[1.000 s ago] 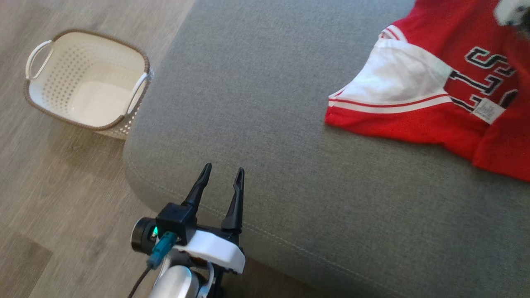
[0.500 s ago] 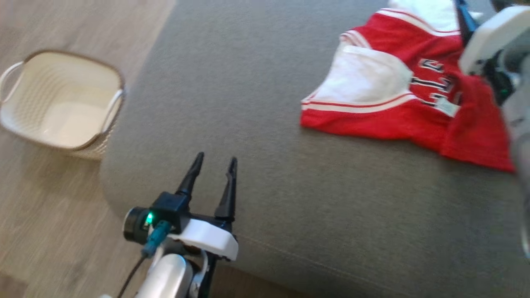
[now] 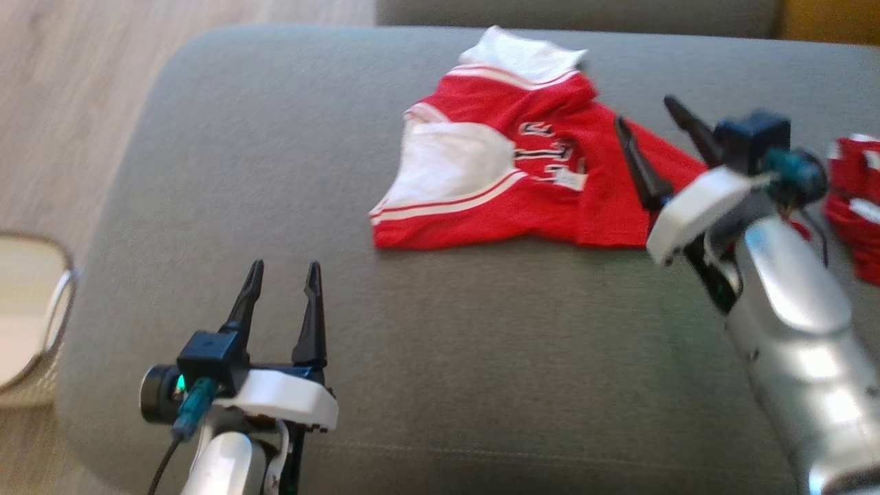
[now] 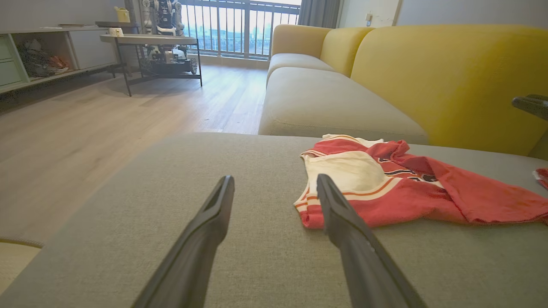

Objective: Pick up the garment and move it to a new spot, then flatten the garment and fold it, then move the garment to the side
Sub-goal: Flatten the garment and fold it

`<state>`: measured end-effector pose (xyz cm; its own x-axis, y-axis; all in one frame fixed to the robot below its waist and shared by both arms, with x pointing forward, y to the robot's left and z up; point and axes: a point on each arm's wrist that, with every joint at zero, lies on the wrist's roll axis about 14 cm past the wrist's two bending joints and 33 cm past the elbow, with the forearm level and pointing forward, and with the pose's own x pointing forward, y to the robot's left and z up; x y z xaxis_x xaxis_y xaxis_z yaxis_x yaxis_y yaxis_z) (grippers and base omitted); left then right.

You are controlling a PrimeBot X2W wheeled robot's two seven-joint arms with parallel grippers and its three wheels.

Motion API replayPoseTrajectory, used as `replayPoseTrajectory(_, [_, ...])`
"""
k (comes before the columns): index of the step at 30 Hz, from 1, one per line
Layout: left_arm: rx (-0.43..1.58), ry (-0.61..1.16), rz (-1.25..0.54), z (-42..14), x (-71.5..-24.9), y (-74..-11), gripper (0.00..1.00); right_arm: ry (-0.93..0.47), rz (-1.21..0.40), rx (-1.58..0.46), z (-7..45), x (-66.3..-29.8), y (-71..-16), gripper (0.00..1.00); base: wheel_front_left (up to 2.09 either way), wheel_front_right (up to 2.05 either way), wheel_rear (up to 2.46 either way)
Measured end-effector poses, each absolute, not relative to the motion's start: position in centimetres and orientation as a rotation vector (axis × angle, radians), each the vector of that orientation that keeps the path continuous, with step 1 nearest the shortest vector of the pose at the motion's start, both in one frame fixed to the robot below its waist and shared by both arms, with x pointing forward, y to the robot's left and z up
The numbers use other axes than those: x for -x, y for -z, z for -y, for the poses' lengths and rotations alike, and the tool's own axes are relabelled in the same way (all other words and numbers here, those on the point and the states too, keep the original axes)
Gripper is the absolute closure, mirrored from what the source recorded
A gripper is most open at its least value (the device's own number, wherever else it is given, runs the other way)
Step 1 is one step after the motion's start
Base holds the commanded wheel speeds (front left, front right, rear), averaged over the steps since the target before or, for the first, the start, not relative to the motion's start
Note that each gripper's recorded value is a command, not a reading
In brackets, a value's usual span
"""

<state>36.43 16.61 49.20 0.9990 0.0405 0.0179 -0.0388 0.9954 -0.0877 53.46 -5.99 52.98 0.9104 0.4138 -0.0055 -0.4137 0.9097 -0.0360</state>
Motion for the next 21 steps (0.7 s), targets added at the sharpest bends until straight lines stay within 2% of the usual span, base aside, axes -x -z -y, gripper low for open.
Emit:
replayPoseTrajectory(6, [0.105,0.027,0.054,-14.7,-36.5,-50.3,0.00,-0.355,0.060,0.011,10.0,-48.2,-53.0,0.00,0.00,0.00,0.00])
replayPoseTrajectory(13, [0.112,0.053,0.053,-13.8,-35.9,-50.2,0.00,-0.262,0.037,-0.034,12.2,-42.7,-50.6,0.00,0.00,0.00,0.00])
replayPoseTrajectory(17, [0.113,0.051,0.039,-13.9,-35.5,-49.8,0.00,-0.242,0.001,-0.027,12.5,-40.8,-49.0,0.00,0.00,0.00,0.00])
replayPoseTrajectory(21, [0.113,0.052,0.037,-13.9,-35.5,-49.7,0.00,-0.243,-0.004,-0.023,12.3,-40.4,-48.7,0.00,0.00,0.00,0.00])
